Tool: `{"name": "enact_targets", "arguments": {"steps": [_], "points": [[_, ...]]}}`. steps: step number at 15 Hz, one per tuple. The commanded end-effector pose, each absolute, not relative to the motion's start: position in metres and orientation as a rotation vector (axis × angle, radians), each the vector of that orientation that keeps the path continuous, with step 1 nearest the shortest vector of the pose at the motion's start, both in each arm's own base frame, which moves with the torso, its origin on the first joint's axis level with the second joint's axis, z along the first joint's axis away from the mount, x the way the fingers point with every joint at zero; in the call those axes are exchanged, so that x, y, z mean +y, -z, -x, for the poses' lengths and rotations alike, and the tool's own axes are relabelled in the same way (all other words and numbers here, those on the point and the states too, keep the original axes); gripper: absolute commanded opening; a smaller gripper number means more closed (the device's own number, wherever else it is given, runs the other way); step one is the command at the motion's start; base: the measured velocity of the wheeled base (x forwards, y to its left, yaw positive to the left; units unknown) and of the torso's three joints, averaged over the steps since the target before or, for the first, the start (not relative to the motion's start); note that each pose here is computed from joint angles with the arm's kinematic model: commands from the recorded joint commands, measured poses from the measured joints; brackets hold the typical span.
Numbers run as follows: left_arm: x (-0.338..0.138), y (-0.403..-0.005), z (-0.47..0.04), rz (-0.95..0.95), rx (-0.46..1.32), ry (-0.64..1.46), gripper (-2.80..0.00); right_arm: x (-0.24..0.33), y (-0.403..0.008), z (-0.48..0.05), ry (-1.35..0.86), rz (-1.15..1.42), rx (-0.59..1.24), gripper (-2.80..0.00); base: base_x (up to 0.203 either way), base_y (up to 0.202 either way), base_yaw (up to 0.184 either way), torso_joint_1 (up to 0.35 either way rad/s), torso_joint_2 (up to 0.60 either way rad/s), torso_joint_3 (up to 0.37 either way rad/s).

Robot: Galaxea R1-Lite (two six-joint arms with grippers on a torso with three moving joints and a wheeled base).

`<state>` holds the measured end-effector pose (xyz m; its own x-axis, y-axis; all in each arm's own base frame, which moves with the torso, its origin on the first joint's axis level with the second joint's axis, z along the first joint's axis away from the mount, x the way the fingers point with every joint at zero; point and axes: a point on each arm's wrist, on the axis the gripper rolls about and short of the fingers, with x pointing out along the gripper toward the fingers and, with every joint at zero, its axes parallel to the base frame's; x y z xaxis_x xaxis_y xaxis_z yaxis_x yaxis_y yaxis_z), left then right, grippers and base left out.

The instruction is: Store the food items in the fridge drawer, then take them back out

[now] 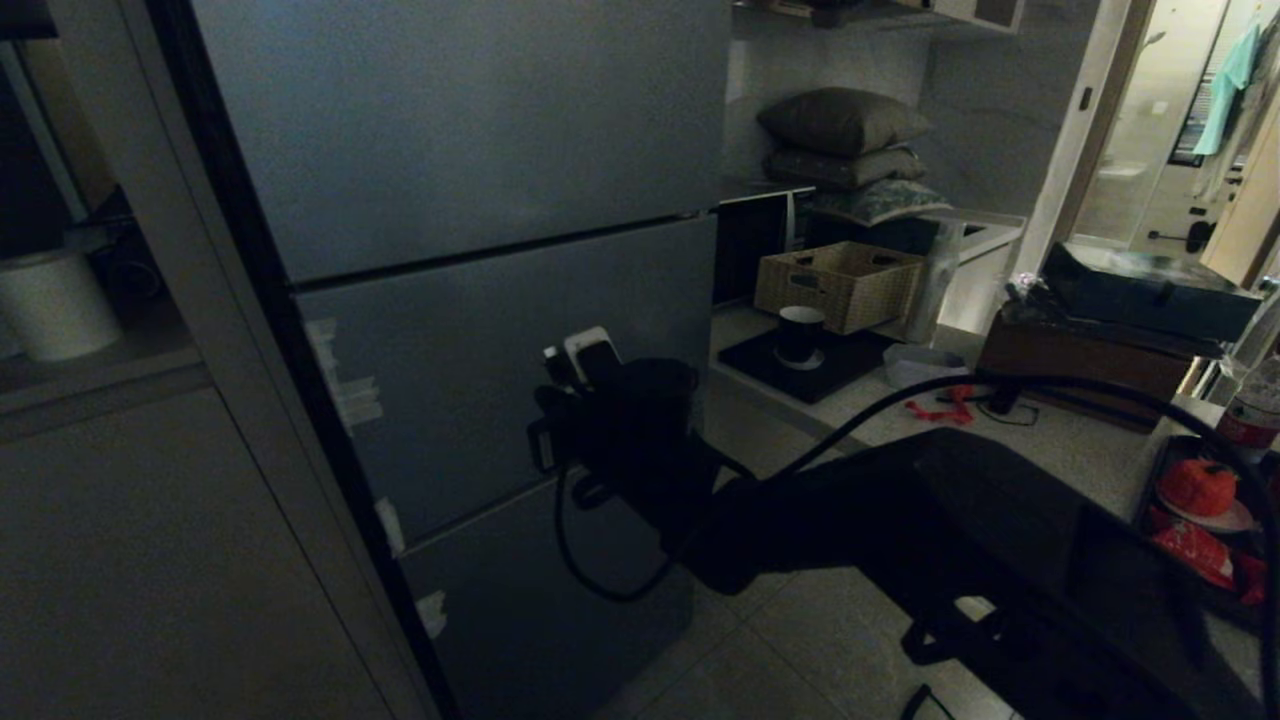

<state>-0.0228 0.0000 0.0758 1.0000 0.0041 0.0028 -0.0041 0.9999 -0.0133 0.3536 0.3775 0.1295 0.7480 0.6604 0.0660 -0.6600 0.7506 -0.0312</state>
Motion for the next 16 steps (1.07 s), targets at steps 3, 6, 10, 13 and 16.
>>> {"name": "enact_targets", "arguments": {"steps": [3,6,10,13,16], "points": [[0.000,-0.076,0.023,0.014,-0.002,-0.005,-2.80,0.301,-0.245,-0.268,-0.722,-0.035,-0.150,-2.80,0.000,0.000,0.000,0.000,0.00,0.000],[0.000,-0.076,0.023,0.014,-0.002,-0.005,-2.80,0.193,-0.299,-0.207,-0.570,-0.080,-0.238,-2.80,0.000,0.000,0.000,0.000,0.00,0.000],[0.000,-0.076,0.023,0.014,-0.003,-0.005,-2.80,0.032,-0.295,-0.124,-0.019,-0.064,-0.336,-2.80,0.000,0.000,0.000,0.000,0.00,0.000],[0.000,-0.076,0.023,0.014,-0.002,-0.005,-2.80,0.000,-0.203,-0.059,0.189,0.027,-0.120,-2.80,0.000,0.000,0.000,0.000,0.00,0.000],[0.000,-0.076,0.023,0.014,-0.002,-0.005,-2.80,-0.003,-0.137,-0.009,0.099,0.055,-0.004,-2.80,0.000,0.000,0.000,0.000,0.00,0.000]]}}
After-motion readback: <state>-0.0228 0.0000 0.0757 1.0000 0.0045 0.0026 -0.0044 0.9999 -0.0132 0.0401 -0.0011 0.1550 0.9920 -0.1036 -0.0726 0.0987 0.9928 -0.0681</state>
